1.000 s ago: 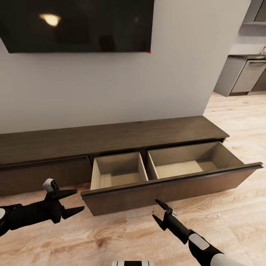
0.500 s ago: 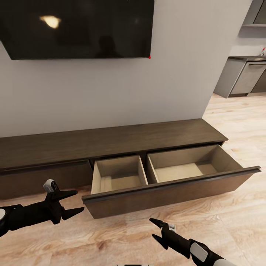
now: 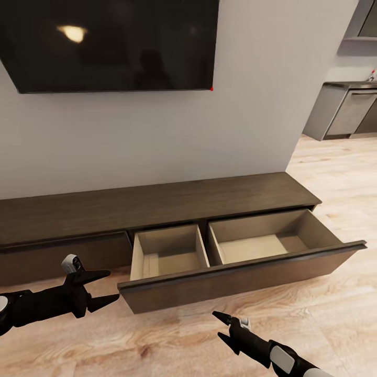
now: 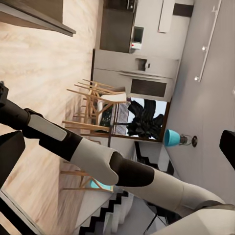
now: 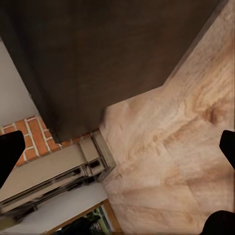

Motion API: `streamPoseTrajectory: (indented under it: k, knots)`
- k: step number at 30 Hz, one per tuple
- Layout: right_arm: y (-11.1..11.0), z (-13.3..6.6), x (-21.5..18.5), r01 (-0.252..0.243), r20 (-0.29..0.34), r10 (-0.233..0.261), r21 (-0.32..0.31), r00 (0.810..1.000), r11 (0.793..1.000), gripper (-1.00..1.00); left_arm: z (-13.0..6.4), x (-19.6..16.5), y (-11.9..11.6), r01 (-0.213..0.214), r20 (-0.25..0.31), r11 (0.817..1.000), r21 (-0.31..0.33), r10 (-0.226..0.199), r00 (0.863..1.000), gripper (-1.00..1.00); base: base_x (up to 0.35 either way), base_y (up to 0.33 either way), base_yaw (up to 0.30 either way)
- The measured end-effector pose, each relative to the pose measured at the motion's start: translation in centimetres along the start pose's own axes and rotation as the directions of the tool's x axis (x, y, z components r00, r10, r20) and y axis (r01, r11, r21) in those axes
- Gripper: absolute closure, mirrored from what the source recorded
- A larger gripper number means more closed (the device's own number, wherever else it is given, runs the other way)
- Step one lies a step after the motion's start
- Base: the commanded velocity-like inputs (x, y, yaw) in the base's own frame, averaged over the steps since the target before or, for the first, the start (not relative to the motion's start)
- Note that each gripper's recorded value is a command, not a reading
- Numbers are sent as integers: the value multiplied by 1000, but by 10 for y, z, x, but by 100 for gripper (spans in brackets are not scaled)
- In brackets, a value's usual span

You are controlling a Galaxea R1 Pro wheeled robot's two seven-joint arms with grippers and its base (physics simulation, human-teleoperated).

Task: Place each of the two pumpkins and all three candles from the living room inside a cabinet in the living room (use any cabinet), then make sure every cabinet is closed, and position the cauldron so it is next to a table in the living room.

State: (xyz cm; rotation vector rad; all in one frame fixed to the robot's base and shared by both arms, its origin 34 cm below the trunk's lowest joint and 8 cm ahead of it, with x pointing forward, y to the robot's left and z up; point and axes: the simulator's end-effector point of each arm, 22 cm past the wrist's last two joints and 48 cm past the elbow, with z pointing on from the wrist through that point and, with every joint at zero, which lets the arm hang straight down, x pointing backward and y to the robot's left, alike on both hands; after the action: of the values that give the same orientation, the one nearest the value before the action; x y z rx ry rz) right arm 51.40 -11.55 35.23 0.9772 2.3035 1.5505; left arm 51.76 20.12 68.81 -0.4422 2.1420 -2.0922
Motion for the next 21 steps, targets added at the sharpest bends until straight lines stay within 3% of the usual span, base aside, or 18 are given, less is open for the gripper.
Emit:
streamPoseTrajectory:
  k: [6, 7, 21]
  knots:
    - [11, -4, 2, 2, -4, -2, 6, 1000, 1000, -100, 0, -1, -13, 0, 0, 1000, 0, 0, 1000, -100, 0, 0, -12]
    - [3, -8, 4, -10, -8, 10, 32, 1000, 999, -100, 1, -1, -15, 1, 0, 1000, 0, -1, 1000, -100, 0, 0, -59]
    - [4, -33, 8, -37, 12, 36, 99, 999, 994, -100, 2, -2, -44, 5, -3, 1000, -2, -5, 1000, -100, -9, 0, -9]
